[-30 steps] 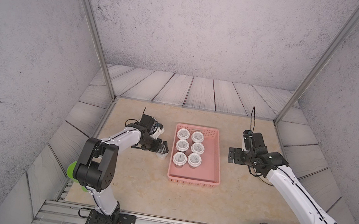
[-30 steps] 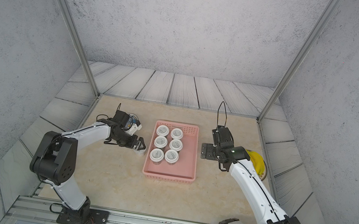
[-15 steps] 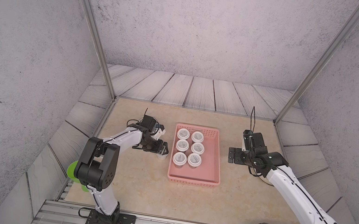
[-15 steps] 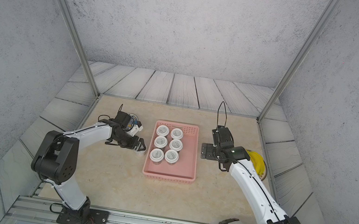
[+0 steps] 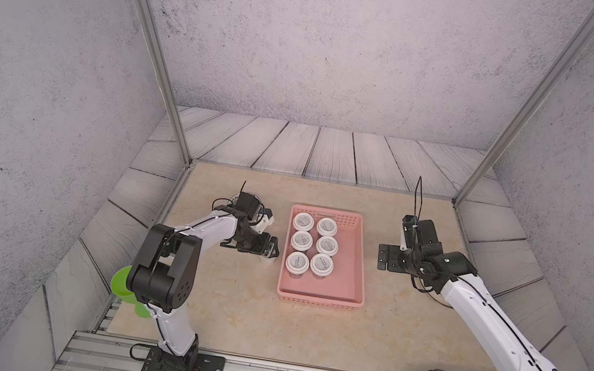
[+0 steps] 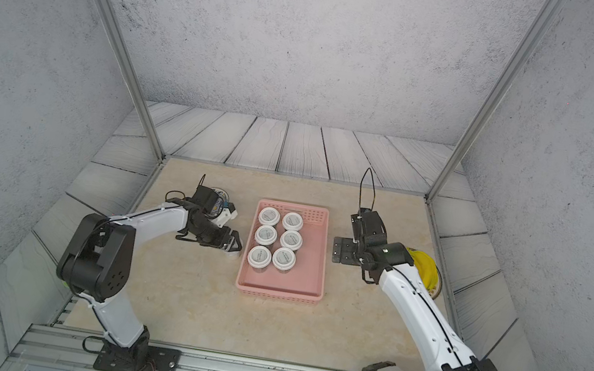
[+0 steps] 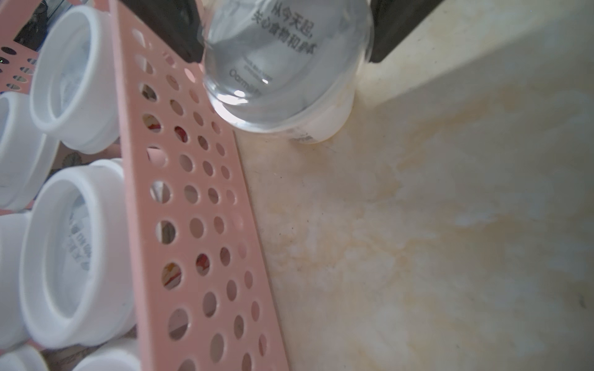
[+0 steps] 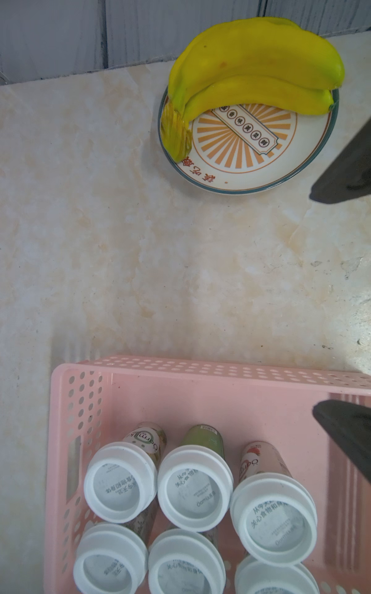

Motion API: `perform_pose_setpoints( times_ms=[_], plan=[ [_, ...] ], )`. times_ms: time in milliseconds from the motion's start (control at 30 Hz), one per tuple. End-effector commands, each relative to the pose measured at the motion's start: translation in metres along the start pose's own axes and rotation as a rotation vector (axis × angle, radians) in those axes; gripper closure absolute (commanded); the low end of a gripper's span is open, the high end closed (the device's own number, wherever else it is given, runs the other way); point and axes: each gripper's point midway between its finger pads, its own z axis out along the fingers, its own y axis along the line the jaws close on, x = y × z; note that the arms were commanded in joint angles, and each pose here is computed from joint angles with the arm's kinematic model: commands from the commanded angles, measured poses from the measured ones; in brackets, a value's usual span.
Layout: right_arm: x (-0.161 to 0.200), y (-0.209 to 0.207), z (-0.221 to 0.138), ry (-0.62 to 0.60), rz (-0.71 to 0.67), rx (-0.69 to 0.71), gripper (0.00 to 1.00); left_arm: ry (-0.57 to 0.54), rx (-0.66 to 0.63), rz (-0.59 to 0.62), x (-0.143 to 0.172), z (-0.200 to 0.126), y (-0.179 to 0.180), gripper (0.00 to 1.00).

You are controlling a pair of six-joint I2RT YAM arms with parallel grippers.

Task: Put the yogurt in the basket
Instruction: Pick up the yogurt from the center of the board.

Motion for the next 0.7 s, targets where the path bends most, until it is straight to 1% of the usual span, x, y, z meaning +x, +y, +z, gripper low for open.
perform_pose_setpoints(
  times_ms=[0, 267, 467, 667],
  plan=[
    [-0.001, -0.004, 0.000, -0.010, -0.004, 0.018, 0.00, 0.003, -0.006, 0.004, -0.004, -0.001, -0.002, 0.20],
    [-0.001, -0.004, 0.000, -0.008, -0.005, 0.015, 0.00, -0.006, -0.004, 0.011, -0.006, -0.006, -0.004, 0.27],
    [-0.001, -0.003, 0.001, -0.004, -0.007, 0.014, 0.00, -0.034, -0.018, 0.031, -0.010, -0.017, -0.007, 0.27],
    [-0.001, -0.004, 0.001, -0.006, -0.006, 0.020, 0.00, -0.086, -0.056, 0.076, -0.019, -0.037, -0.010, 0.27]
  ],
)
